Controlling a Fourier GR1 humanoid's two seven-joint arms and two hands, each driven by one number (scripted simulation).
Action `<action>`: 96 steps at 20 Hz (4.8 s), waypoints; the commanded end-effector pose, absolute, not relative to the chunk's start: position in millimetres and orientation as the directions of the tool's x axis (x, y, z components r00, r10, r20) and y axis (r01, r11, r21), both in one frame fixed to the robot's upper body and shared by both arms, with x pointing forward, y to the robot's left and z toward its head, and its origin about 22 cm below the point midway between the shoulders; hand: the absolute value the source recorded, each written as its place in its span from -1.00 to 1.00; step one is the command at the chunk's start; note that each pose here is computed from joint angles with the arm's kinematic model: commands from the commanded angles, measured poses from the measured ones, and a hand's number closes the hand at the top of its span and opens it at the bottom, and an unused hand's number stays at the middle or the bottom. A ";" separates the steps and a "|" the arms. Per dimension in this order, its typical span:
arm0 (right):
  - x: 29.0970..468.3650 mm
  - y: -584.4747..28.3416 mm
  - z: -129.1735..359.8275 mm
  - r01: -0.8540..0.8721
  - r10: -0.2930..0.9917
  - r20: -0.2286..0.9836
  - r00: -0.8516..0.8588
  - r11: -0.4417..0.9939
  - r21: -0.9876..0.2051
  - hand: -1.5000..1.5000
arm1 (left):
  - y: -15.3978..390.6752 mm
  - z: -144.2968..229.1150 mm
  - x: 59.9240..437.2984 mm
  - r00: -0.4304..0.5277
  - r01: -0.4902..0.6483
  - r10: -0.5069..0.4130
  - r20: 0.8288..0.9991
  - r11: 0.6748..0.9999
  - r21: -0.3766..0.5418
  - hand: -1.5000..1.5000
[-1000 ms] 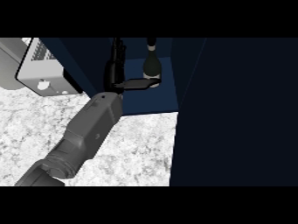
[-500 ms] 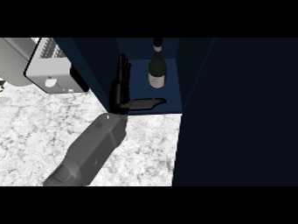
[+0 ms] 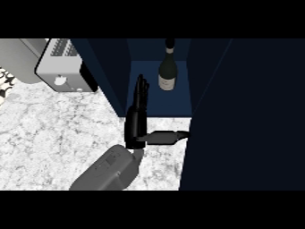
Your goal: Pick up the wine, place it into the cabinet and close the cabinet
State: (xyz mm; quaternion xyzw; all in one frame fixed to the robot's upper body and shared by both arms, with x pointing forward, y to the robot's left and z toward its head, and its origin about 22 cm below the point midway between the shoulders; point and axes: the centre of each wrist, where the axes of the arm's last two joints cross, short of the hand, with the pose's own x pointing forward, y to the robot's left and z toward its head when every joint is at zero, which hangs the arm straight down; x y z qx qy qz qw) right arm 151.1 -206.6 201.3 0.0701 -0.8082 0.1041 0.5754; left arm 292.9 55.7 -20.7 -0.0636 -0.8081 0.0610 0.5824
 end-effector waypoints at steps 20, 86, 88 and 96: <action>127.3 -216.2 215.0 -0.365 -0.056 0.953 -0.297 0.929 -0.059 -1.00 | 124.2 33.4 164.9 -0.348 0.080 0.244 0.905 0.970 -0.231 -1.00; 154.8 -30.8 223.6 -0.660 -0.097 0.971 -0.219 0.748 -0.074 1.00 | 324.6 85.9 170.7 -0.346 0.126 0.285 0.894 0.958 -0.256 -1.00; 172.2 -17.7 229.0 -0.651 -0.098 0.967 -0.234 0.755 -0.081 1.00 | 330.0 98.3 185.0 -0.355 0.112 0.290 0.889 0.957 -0.268 -1.00; 248.0 18.5 287.6 -0.578 -0.039 0.952 -0.305 0.802 -0.152 1.00 | 310.6 94.6 178.1 -0.357 0.100 0.290 0.888 0.957 -0.272 -1.00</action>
